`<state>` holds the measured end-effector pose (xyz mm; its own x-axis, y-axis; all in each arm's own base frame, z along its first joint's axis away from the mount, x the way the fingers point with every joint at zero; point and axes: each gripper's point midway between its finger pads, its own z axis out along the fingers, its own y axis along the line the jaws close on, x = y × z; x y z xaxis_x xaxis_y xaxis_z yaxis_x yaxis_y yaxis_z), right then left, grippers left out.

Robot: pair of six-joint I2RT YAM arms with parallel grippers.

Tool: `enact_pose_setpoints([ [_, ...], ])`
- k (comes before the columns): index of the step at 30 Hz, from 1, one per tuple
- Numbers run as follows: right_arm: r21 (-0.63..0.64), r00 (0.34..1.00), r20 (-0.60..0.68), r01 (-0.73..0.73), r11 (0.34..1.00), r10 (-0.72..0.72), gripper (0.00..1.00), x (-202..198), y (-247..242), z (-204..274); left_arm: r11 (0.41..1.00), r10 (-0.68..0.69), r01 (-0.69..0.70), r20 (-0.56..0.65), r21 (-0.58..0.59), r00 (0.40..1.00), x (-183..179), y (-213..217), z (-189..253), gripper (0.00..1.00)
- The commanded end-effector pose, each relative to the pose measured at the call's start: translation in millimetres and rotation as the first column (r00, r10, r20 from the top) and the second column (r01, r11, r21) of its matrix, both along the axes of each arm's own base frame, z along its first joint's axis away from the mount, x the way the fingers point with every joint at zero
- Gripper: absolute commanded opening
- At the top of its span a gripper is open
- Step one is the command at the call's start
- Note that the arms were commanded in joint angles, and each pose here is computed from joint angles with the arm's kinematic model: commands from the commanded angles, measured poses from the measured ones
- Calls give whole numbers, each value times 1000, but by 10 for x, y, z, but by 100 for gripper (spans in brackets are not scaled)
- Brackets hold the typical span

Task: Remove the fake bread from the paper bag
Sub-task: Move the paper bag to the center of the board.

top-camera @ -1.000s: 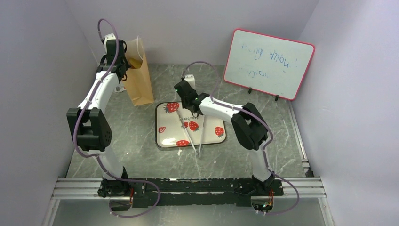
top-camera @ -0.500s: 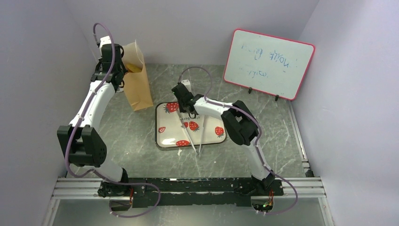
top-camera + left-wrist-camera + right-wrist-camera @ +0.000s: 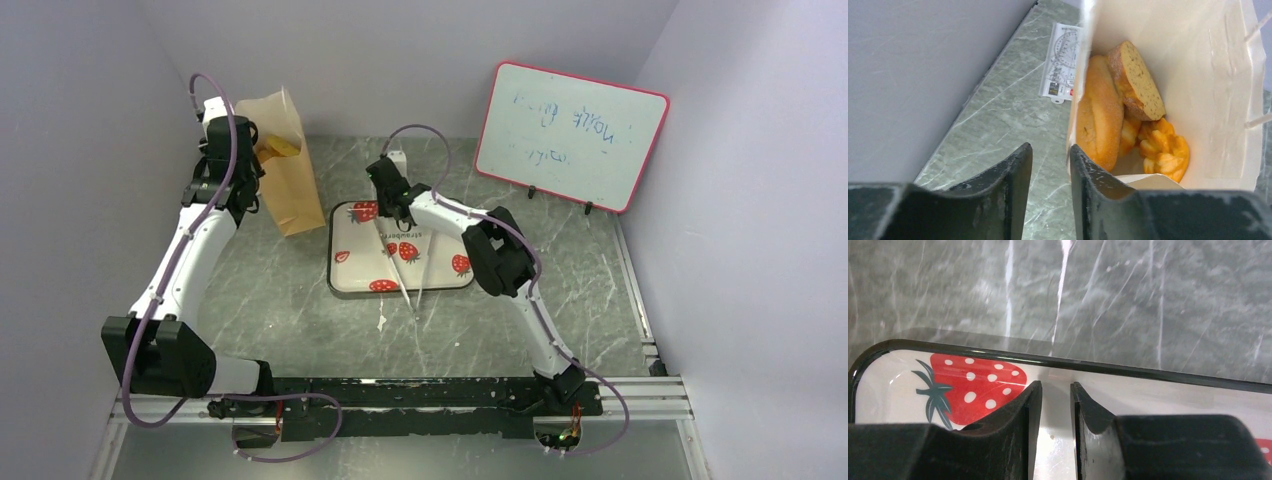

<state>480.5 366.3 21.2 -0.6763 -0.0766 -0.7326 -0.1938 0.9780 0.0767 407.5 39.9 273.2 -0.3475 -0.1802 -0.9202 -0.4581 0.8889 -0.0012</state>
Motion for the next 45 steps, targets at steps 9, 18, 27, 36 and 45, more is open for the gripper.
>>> enact_pose_setpoints([
  [9,-114,980,-100,158,981,-170,27,470,-803,-576,996,84,-85,48,25,995,41,113,282,57],
  [18,-109,980,-83,170,979,-179,28,764,-925,-560,992,116,-118,36,42,993,353,144,238,60],
  [27,-133,983,-78,156,979,-167,41,801,-1015,-497,992,125,-123,-35,39,992,588,192,-145,39],
  [36,-143,994,10,112,983,-111,59,584,-1003,24,996,81,-79,-45,49,996,560,187,-294,7],
  [45,-101,980,56,198,975,-193,65,245,-1237,811,992,73,-73,3,101,997,519,240,-58,7],
])
